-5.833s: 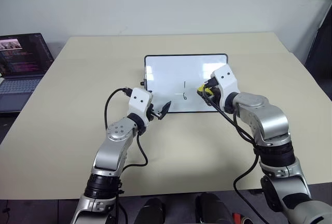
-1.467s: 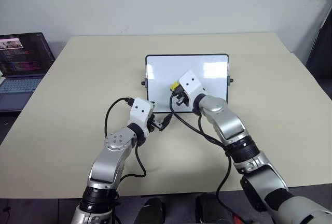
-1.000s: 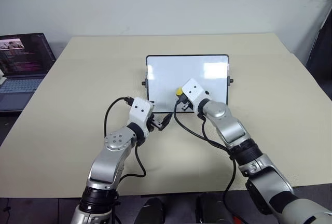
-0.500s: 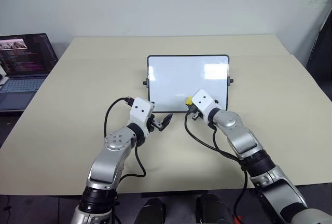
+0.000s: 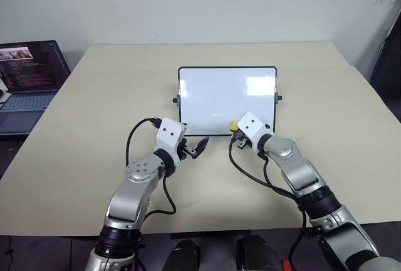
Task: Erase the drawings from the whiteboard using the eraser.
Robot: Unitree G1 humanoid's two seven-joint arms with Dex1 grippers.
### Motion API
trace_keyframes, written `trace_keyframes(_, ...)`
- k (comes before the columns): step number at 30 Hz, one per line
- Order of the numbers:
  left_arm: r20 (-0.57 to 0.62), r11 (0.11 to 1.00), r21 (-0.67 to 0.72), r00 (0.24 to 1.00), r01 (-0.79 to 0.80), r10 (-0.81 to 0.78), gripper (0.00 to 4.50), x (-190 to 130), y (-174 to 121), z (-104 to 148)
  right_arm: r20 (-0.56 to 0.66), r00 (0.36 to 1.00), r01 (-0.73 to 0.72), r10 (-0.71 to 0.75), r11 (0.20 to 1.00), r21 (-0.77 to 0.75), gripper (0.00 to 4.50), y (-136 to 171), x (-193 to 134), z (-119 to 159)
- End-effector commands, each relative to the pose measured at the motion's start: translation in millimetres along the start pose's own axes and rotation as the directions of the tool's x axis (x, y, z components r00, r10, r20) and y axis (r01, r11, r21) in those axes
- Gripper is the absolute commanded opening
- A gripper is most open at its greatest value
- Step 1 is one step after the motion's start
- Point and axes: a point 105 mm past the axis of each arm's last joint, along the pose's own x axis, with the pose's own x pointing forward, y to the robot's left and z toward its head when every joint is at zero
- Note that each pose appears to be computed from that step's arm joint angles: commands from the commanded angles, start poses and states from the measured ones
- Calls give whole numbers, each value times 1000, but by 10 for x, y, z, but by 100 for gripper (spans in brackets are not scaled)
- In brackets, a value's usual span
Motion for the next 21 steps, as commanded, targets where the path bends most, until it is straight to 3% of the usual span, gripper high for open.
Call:
trace_keyframes(1, 65, 1000, 31, 998, -2, 0, 450, -18, 15, 197, -73, 996, 60, -58, 998, 23, 111, -184, -71, -174)
trace_keyframes(8, 66, 999, 34, 998, -1, -1, 450, -10, 24, 206, 4, 998, 68, -68, 995, 74, 111, -274, -177, 171)
trace_keyframes(13, 67, 999, 37, 998, 11, -14, 450, 5, 9, 212, 19, 999, 21, -26, 972, 235, 111, -291, -311, 445)
trace_keyframes(21, 70, 999, 36, 997, 31, -33, 450, 38, -26, 213, -37, 999, -3, 15, 952, 305, 111, -246, -328, 402)
